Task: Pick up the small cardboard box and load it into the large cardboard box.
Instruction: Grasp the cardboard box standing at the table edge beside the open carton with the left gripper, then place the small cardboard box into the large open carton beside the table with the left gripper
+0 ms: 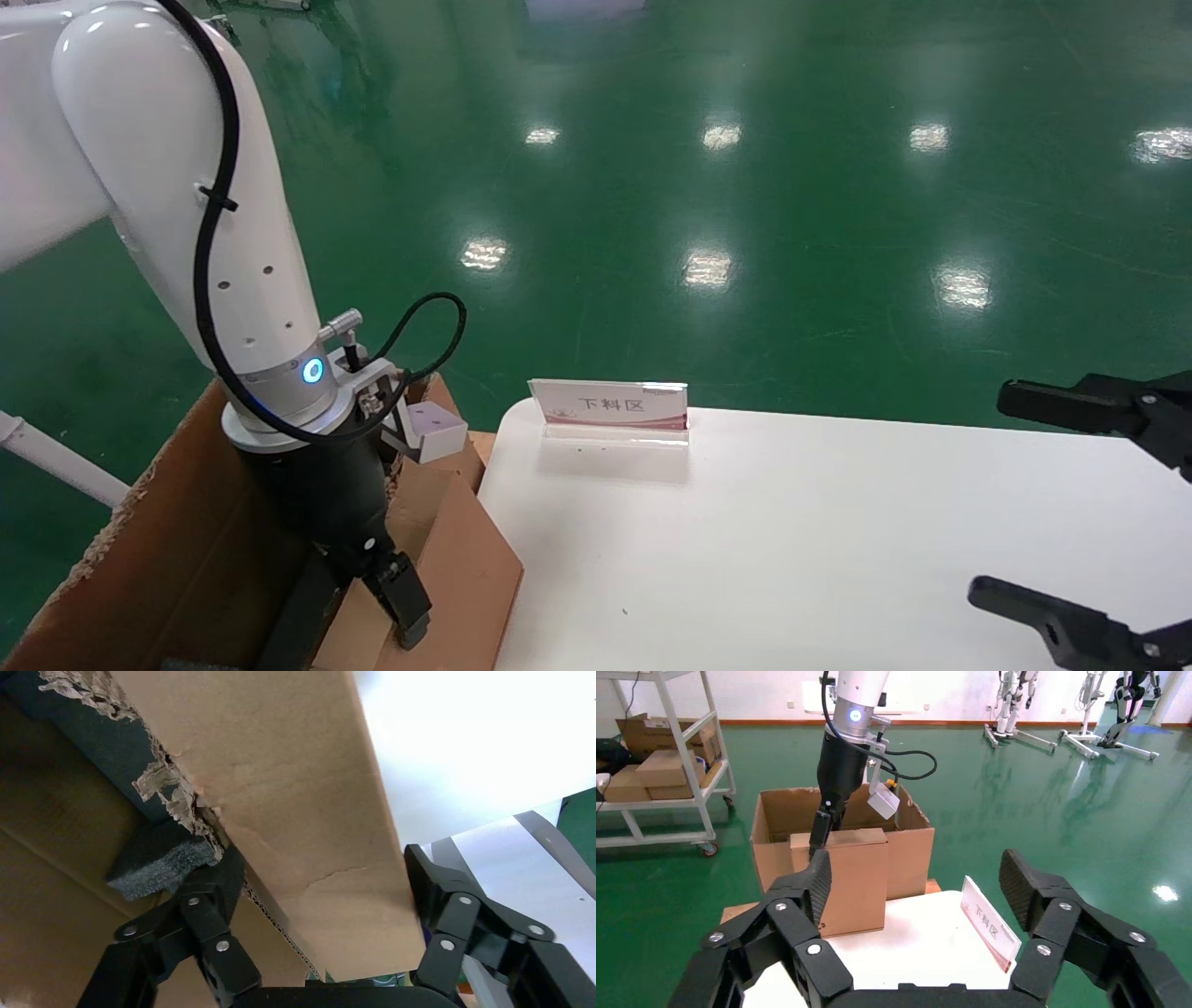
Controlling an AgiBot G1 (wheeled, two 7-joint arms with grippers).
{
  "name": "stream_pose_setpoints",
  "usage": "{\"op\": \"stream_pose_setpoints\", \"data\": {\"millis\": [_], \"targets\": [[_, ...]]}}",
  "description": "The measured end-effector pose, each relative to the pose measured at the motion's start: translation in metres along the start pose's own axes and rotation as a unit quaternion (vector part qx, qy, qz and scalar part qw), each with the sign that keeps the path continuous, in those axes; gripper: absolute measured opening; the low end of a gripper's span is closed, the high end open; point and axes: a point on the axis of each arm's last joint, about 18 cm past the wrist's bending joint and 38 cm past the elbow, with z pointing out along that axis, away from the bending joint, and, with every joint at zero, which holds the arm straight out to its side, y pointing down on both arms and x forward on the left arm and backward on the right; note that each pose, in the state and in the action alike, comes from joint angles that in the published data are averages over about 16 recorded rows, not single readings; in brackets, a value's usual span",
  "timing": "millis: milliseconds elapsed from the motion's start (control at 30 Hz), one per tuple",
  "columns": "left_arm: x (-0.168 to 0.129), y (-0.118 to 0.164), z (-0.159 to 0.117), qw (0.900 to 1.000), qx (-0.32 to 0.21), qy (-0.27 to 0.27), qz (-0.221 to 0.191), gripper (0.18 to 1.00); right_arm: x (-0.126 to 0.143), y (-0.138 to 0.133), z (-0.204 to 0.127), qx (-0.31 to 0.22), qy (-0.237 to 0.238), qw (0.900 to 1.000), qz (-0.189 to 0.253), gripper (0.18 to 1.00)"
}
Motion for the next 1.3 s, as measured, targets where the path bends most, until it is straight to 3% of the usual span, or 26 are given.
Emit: {"op": "stream_pose_setpoints", "data": {"millis": [100, 200, 600, 733, 933, 1167, 1300], "targets": [[0.0, 0.0, 0.0, 1.0, 0.0, 0.0, 0.0, 0.889, 0.0, 0.0, 0.0, 0.0, 0.0, 1.0, 0.0, 0.918], [0.0, 0.0, 0.0, 1.0, 0.0, 0.0, 0.0, 0.811, 0.0, 0.0, 0.0, 0.0, 0.0, 1.0, 0.0, 0.895], [0.002, -0.002, -0.017, 0.9997, 0.023, 0.004, 0.009, 0.596, 0.0, 0.0, 0.0, 0.0, 0.0, 1.0, 0.0, 0.665], [0.002, -0.002, -0.038, 0.9985, 0.051, 0.007, 0.017, 0.569, 0.0, 0.0, 0.0, 0.0, 0.0, 1.0, 0.0, 0.544], [-0.002, 0.006, -0.084, 0.9931, 0.114, 0.008, 0.027, 0.516, 0.0, 0.0, 0.0, 0.0, 0.0, 1.0, 0.0, 0.436], [-0.013, 0.025, -0.138, 0.9806, 0.194, -0.004, 0.027, 0.453, 0.0, 0.0, 0.0, 0.0, 0.0, 1.0, 0.0, 0.278], [-0.022, 0.039, -0.163, 0.9726, 0.231, -0.023, 0.019, 0.435, 0.0, 0.0, 0.0, 0.0, 0.0, 1.0, 0.0, 0.245]]}}
